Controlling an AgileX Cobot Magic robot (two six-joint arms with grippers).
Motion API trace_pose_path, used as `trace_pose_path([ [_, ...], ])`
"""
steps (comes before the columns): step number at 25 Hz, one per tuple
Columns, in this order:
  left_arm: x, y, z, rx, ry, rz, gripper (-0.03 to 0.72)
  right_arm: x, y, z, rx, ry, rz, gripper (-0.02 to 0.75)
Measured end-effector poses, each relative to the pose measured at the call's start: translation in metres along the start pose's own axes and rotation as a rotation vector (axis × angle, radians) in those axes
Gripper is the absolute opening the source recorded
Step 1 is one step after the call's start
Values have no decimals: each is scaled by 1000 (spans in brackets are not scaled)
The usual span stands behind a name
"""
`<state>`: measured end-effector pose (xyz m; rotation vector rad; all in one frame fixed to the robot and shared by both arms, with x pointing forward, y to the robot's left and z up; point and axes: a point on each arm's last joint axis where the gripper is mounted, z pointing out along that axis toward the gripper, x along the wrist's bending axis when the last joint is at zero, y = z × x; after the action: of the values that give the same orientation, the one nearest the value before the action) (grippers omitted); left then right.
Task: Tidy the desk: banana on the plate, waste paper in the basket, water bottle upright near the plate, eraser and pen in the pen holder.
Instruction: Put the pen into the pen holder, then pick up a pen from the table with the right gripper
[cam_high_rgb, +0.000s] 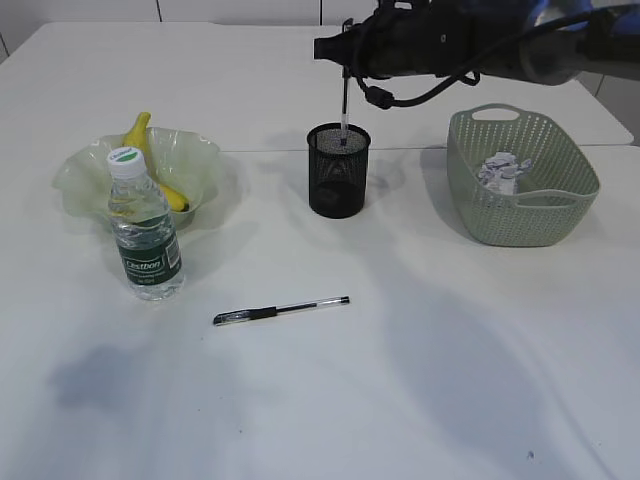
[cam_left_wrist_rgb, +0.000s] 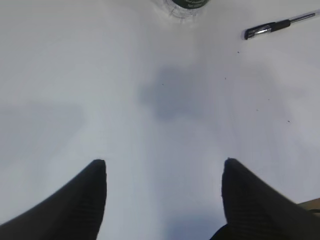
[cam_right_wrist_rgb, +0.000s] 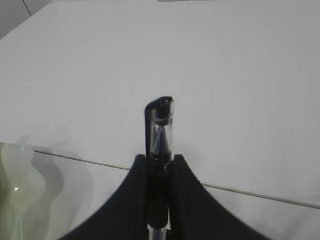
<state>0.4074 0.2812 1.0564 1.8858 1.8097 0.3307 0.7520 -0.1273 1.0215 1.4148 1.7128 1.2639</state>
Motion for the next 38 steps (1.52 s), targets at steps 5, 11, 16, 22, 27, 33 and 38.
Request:
trace_pose_path([
  [5,0,0,0,-2,0,0,490,-2,-10,9,0,-2,0,54],
  [11,0,1,0,-6,1,0,494,-3,-16,13,8,-4,0,54],
  [16,0,1,0,-6,1,0,503,-3,-16,13,8,-4,0,74],
  [22,0,1,0,-6,1,0,489,-3,-16,13,8,-4,0,199],
  [27,0,1,0,-6,1,0,480,-3,-16,13,8,-3,6,253],
  [33,0,1,0,-6,1,0,482,-3,-19,13,49,-5,8,255],
  [38,0,1,0,-6,1,0,482,-1,-11,0,112,-6,10,256],
])
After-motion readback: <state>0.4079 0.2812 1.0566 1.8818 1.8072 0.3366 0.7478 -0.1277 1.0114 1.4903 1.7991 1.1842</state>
